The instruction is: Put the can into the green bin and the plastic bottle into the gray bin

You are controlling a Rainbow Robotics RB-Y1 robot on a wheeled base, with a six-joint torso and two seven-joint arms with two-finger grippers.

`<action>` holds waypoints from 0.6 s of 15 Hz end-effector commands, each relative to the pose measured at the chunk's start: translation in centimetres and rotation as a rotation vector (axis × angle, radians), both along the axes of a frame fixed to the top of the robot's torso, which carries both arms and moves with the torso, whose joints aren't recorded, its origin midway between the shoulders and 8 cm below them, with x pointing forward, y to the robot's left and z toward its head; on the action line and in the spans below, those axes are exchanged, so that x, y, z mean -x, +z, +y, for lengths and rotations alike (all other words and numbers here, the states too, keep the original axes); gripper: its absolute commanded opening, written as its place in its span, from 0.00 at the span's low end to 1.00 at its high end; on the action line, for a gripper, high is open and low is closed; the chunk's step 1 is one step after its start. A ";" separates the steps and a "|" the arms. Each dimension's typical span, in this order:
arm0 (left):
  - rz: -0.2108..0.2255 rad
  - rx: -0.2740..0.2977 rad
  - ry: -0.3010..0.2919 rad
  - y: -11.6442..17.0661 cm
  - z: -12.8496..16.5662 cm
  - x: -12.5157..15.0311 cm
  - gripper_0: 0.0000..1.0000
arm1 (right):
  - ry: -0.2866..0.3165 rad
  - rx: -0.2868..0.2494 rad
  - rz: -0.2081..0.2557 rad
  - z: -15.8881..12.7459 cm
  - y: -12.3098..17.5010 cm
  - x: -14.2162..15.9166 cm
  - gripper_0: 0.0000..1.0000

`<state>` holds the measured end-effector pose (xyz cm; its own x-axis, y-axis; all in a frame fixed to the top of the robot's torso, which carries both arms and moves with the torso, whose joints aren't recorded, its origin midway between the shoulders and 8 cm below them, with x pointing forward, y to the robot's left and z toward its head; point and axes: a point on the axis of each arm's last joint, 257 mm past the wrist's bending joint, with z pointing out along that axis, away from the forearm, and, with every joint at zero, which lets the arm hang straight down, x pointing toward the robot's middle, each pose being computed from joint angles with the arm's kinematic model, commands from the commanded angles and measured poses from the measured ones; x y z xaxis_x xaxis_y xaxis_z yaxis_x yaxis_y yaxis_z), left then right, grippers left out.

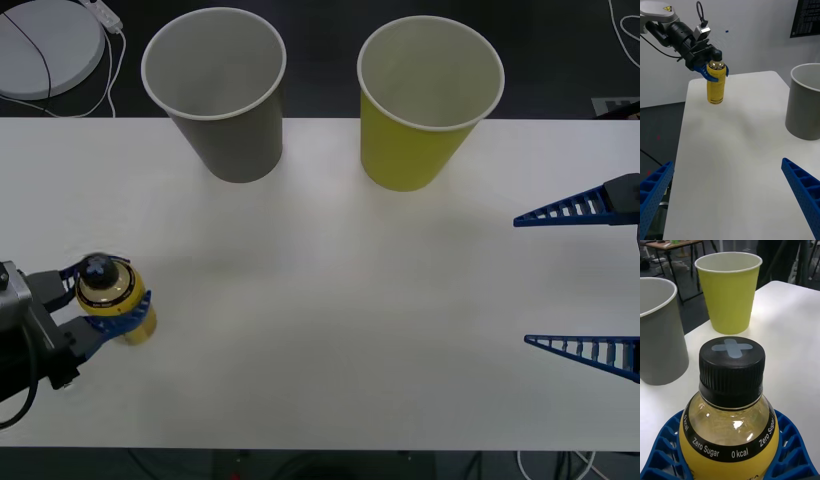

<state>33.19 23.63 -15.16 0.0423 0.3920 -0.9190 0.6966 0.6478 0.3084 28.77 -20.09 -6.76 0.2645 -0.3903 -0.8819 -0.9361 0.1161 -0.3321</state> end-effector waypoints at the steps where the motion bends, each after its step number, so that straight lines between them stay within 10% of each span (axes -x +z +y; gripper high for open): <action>1: 0.026 0.007 0.040 0.9 0.6 -0.3 0.00 | 0.000 0.000 0.000 0.0 0.0 0.0 1.00; 9: 0.069 0.005 0.164 3.7 2.6 -2.0 0.00 | 0.000 0.000 0.000 0.0 0.0 0.0 1.00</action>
<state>34.97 26.07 -11.58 -0.0762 0.3844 -0.9200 0.6061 0.7505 0.2634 28.77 -20.09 -6.76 0.2645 -0.3903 -0.8819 -0.9361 0.1161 -0.3321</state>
